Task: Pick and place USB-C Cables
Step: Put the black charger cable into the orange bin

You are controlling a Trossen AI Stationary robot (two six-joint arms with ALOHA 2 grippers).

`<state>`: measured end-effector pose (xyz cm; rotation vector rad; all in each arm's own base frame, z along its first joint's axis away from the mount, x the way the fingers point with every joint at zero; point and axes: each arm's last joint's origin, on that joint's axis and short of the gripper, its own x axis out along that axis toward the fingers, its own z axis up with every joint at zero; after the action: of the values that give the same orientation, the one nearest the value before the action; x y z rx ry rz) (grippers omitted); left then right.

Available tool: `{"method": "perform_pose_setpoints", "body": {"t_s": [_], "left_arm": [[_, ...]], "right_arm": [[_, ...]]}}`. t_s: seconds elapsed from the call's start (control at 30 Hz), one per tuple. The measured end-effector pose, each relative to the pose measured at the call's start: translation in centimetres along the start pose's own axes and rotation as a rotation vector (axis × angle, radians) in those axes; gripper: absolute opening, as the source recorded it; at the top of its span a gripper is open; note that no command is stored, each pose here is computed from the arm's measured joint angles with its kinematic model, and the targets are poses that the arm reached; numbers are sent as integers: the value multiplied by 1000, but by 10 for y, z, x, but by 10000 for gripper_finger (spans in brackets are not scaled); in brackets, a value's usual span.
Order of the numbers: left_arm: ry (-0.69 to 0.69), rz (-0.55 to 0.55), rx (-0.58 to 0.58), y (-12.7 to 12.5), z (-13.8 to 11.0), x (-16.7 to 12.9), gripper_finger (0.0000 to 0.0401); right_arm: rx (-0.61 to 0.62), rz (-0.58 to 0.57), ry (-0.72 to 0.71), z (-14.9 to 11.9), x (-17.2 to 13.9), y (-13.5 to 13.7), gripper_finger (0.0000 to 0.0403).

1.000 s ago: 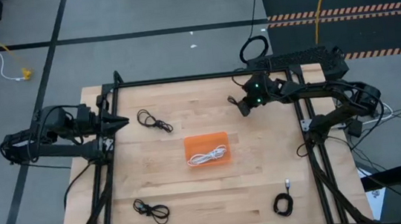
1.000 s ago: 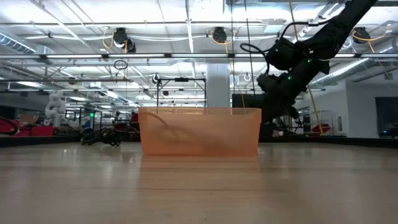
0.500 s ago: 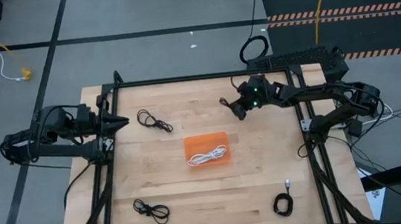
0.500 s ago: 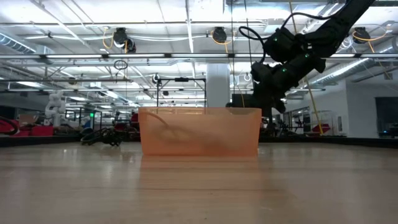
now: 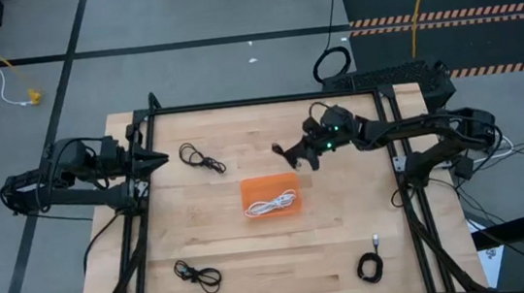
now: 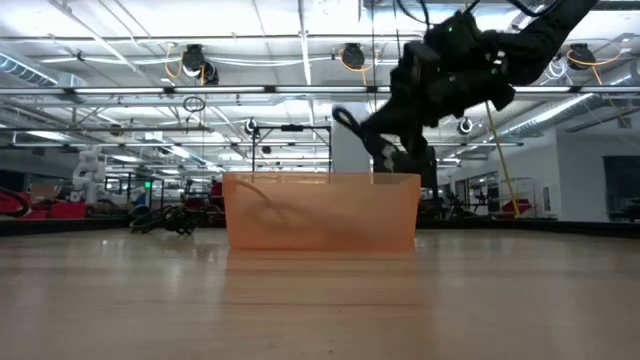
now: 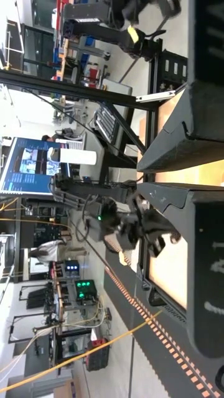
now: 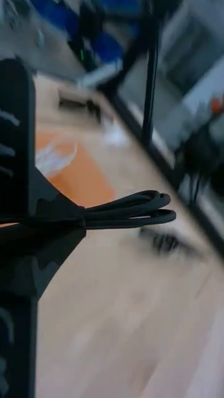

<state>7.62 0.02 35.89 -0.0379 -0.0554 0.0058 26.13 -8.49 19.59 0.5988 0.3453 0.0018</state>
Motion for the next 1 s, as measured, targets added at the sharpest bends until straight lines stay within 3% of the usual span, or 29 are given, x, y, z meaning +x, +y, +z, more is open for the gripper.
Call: {"method": "perform_pose_setpoints", "body": {"t_s": [0.17, 0.77, 1.0], "left_arm": [[1, 0, 0, 0, 0, 0, 42], [0, 0, 0, 0, 0, 0, 42], [0, 0, 0, 0, 0, 0, 42]], "right_arm": [[-73, 108, -1, -9, 11, 31, 0], [-349, -105, -132, -44, 31, 84, 2], [-369, -52, -177, -59, 50, 87, 3]]}}
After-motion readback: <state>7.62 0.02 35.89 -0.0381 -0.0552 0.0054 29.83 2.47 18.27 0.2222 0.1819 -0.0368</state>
